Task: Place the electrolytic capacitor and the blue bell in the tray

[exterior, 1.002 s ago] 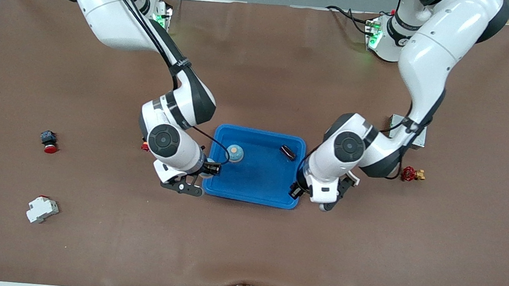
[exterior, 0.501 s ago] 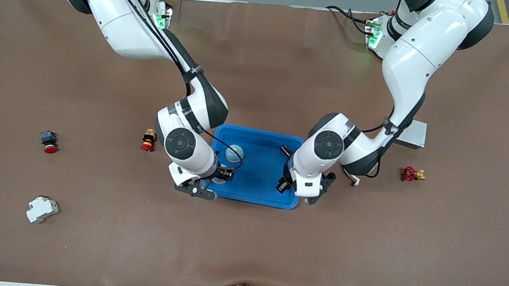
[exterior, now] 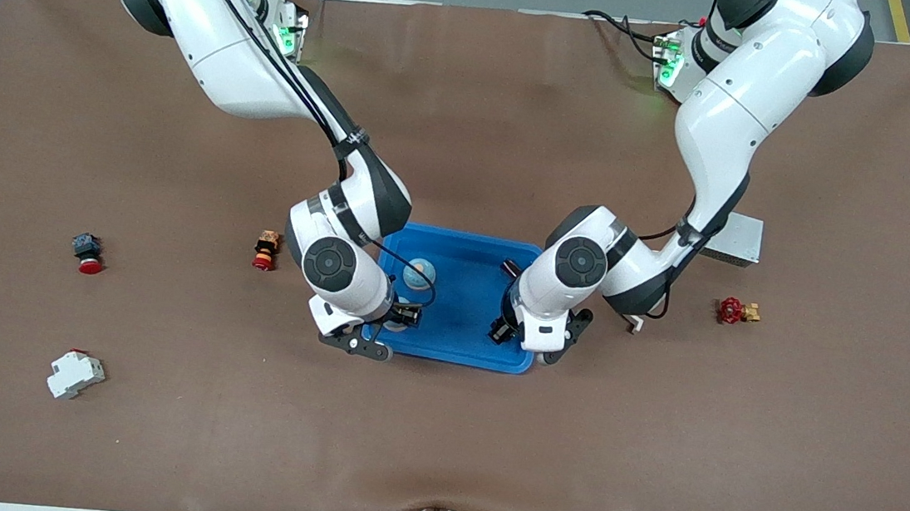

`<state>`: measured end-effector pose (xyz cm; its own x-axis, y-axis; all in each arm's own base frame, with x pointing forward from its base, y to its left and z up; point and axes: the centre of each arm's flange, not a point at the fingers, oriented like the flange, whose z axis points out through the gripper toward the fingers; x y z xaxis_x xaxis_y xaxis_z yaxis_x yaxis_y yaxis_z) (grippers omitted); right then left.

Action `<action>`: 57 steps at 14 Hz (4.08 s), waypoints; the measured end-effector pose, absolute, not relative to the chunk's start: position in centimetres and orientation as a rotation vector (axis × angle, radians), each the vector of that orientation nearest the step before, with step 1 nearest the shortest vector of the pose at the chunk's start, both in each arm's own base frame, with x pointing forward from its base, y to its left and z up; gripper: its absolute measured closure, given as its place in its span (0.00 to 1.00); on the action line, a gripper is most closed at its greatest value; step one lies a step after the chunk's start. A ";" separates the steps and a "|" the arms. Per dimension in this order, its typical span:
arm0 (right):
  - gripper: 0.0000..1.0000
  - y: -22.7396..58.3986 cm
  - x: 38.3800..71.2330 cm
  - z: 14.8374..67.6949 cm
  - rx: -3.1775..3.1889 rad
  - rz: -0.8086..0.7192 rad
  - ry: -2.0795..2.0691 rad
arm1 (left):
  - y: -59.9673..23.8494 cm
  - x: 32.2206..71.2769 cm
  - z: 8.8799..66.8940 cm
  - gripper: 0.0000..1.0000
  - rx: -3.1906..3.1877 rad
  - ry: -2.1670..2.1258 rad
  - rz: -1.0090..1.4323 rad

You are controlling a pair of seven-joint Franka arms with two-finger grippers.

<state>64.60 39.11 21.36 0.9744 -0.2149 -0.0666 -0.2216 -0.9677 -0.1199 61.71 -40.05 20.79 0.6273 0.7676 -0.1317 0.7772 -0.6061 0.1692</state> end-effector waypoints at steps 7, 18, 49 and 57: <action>0.35 39.1 64.5 20.2 -2.996 0.086 0.335 | -38.9 64.6 26.4 0.00 2.565 1.275 0.039; 0.35 39.2 64.4 20.0 -2.998 0.090 0.332 | -35.2 67.1 36.4 0.00 2.547 1.245 0.197; 0.00 35.1 60.8 39.9 -3.114 0.207 0.192 | -7.1 60.0 63.6 0.00 3.218 0.347 0.132; 0.00 23.2 55.2 48.3 -3.168 0.274 0.008 | 0.3 54.7 67.6 0.00 3.164 0.284 0.023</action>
<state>55.25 23.16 48.28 0.9851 -0.0084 -0.1716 -0.0019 -0.9993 0.0381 54.72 0.26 67.64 0.9839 0.1779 0.0174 0.1784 -0.9834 -0.0338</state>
